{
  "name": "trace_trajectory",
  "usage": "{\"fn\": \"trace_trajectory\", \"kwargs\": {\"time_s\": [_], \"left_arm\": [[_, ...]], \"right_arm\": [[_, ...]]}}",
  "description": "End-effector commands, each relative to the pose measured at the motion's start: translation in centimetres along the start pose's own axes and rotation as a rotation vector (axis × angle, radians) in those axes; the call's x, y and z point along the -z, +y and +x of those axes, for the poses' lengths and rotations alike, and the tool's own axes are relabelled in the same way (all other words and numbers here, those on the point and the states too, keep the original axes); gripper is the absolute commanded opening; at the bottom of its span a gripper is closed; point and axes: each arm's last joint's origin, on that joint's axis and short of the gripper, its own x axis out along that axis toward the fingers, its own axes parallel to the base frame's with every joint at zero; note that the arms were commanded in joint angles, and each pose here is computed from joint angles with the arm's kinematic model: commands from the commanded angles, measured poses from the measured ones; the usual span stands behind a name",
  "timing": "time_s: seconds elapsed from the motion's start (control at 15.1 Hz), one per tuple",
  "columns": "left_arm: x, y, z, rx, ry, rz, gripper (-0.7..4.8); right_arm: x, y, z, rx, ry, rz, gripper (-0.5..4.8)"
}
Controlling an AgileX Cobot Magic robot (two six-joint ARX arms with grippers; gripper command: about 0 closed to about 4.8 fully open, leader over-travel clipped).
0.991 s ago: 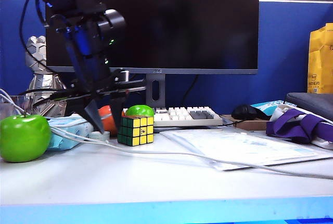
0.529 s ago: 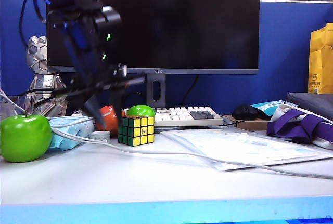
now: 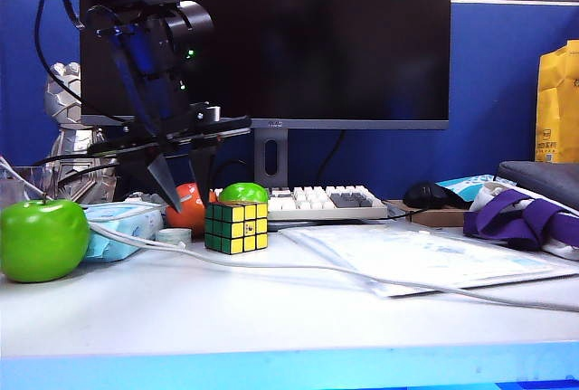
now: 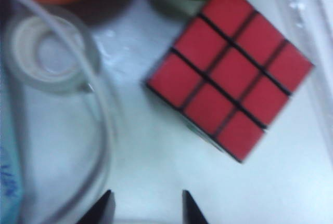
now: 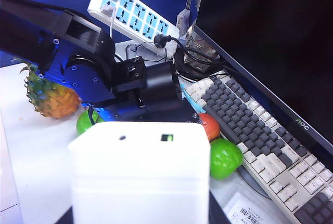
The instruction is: Pick up the Type-C charging cable and the charging base, insert one end of the Type-C charger into the corresponding slot on the base, and finally place the plugged-in charger back on the table.
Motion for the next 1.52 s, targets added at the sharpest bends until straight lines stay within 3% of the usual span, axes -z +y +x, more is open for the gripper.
{"fn": "trace_trajectory", "kwargs": {"time_s": [0.07,0.92,1.12,1.32,1.52], "left_arm": [[-0.1,0.2,0.0,-0.017,-0.009,-0.001,1.74],[0.4,1.2,4.1,-0.055,0.067,-0.015,1.72],[0.6,1.2,4.7,-0.061,0.079,-0.014,0.11],[0.6,1.2,4.6,-0.039,0.086,-0.004,-0.06],[1.0,0.6,2.6,0.143,0.167,0.138,-0.06]], "right_arm": [[-0.5,0.1,-0.4,0.004,-0.033,-0.016,-0.05],[-0.5,0.1,-0.4,0.004,-0.033,-0.017,-0.05],[-0.5,0.1,-0.4,0.004,-0.033,-0.016,-0.05],[-0.5,0.1,-0.4,0.006,-0.032,-0.016,-0.05],[-0.5,0.0,-0.4,0.040,-0.020,-0.016,-0.05]]}}
